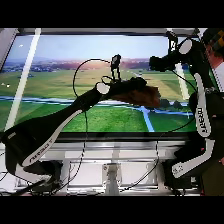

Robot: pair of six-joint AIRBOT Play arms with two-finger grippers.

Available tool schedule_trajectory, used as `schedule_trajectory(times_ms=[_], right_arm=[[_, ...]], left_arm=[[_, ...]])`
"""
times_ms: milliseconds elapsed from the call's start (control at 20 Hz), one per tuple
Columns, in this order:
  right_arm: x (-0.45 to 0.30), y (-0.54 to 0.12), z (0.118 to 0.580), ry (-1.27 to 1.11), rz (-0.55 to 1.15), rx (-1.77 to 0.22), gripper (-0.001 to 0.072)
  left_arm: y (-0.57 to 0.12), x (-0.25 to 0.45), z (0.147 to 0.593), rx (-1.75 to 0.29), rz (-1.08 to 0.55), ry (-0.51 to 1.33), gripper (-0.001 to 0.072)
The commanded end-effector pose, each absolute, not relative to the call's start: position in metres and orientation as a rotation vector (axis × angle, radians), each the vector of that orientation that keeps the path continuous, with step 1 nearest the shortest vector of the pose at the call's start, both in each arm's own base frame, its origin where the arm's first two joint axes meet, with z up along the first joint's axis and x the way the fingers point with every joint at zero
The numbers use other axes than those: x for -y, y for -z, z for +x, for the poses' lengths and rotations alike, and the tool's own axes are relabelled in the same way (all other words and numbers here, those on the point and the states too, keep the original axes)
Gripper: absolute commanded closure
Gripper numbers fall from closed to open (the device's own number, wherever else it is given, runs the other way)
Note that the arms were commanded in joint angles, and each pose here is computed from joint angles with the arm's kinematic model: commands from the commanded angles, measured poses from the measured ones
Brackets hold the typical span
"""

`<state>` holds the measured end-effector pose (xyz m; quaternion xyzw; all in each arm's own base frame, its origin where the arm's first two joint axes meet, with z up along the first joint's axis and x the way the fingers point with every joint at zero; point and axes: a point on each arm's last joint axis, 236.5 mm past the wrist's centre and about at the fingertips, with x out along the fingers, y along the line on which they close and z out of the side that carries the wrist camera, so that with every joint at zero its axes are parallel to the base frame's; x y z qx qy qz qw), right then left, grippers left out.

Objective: Fold the clothes and pants, and hang the long-sleeved shirts on hangers.

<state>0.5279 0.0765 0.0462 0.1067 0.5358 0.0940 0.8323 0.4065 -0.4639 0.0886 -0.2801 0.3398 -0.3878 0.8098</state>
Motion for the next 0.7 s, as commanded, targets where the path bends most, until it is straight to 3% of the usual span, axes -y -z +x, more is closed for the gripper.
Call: schedule_trajectory(times_ms=[0, 150, 250, 350, 400, 450, 500, 550, 600, 650], right_arm=[[-0.068, -0.042, 0.525, -0.176, 0.197, -1.152, 0.0555], [-0.067, -0.038, 0.517, -0.179, 0.188, -1.188, 0.0555], [-0.093, -0.040, 0.505, -0.320, 0.152, -1.213, 0.0562], [-0.129, -0.046, 0.495, -0.486, 0.113, -1.203, 0.0616], [-0.133, -0.044, 0.495, -0.490, 0.077, -1.197, 0.0696], [-0.128, -0.039, 0.497, -0.460, 0.025, -1.201, 0.0697], [-0.121, -0.035, 0.497, -0.426, -0.005, -1.213, 0.0590], [-0.106, -0.029, 0.498, -0.358, -0.010, -1.234, 0.0246], [-0.087, -0.023, 0.497, -0.282, -0.010, -1.260, 0.0140], [-0.070, -0.019, 0.494, -0.243, -0.012, -1.290, 0.0140]], left_arm=[[-0.116, 0.453, 0.411, -0.633, -0.524, 0.864, 0.0094], [-0.148, 0.427, 0.428, -0.528, -0.473, 0.857, 0.0093], [-0.166, 0.405, 0.443, -0.484, -0.478, 0.826, 0.0094], [-0.174, 0.386, 0.455, -0.468, -0.488, 0.804, 0.0094], [-0.174, 0.380, 0.458, -0.473, -0.490, 0.801, 0.0094], [-0.171, 0.376, 0.459, -0.490, -0.489, 0.813, 0.0094], [-0.169, 0.374, 0.456, -0.512, -0.488, 0.834, 0.0094], [-0.166, 0.373, 0.451, -0.542, -0.484, 0.867, 0.0094], [-0.163, 0.373, 0.445, -0.568, -0.480, 0.895, 0.0095], [-0.161, 0.373, 0.441, -0.588, -0.478, 0.916, 0.0095]])
